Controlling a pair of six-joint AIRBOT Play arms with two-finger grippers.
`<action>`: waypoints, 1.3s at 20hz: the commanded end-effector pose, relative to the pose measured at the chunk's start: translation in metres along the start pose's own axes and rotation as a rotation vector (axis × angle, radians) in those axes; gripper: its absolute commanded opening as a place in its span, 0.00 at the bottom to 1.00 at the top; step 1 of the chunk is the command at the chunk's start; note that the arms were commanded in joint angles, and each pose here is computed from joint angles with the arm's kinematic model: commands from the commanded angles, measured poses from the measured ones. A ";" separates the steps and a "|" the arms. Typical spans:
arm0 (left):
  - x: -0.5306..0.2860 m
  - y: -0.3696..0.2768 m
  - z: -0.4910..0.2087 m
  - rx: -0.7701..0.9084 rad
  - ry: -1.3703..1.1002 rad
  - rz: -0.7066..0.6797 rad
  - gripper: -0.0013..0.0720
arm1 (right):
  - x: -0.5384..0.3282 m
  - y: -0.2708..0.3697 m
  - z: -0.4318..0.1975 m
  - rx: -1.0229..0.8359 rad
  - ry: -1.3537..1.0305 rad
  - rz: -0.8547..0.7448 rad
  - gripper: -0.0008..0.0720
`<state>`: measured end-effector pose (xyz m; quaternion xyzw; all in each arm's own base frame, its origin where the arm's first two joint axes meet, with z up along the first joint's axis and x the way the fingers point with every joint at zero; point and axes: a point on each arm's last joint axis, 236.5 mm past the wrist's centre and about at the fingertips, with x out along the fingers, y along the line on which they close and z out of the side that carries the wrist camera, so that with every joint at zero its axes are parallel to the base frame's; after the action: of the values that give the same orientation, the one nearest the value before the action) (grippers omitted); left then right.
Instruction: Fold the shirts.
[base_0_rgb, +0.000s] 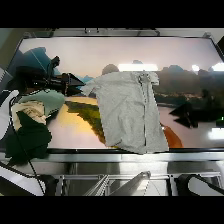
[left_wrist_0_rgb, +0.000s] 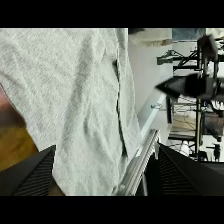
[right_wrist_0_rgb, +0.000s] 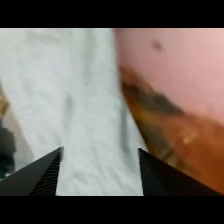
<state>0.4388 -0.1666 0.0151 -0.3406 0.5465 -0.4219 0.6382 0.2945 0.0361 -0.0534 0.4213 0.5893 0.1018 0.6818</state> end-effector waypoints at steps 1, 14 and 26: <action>0.014 0.006 0.010 0.013 -0.035 0.048 0.99 | 0.022 -0.051 -0.074 0.168 -0.004 -0.138 0.78; 0.004 0.079 0.079 0.054 -0.136 0.393 0.99 | 0.073 -0.050 -0.121 0.081 0.104 -0.166 0.04; 0.041 0.145 0.072 -0.010 0.054 0.521 0.98 | 0.071 -0.047 -0.116 0.067 0.096 -0.158 0.03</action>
<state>0.5489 -0.1531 -0.1068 -0.1815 0.6088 -0.2486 0.7312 0.1891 0.1084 -0.1297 0.3932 0.6634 0.0528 0.6344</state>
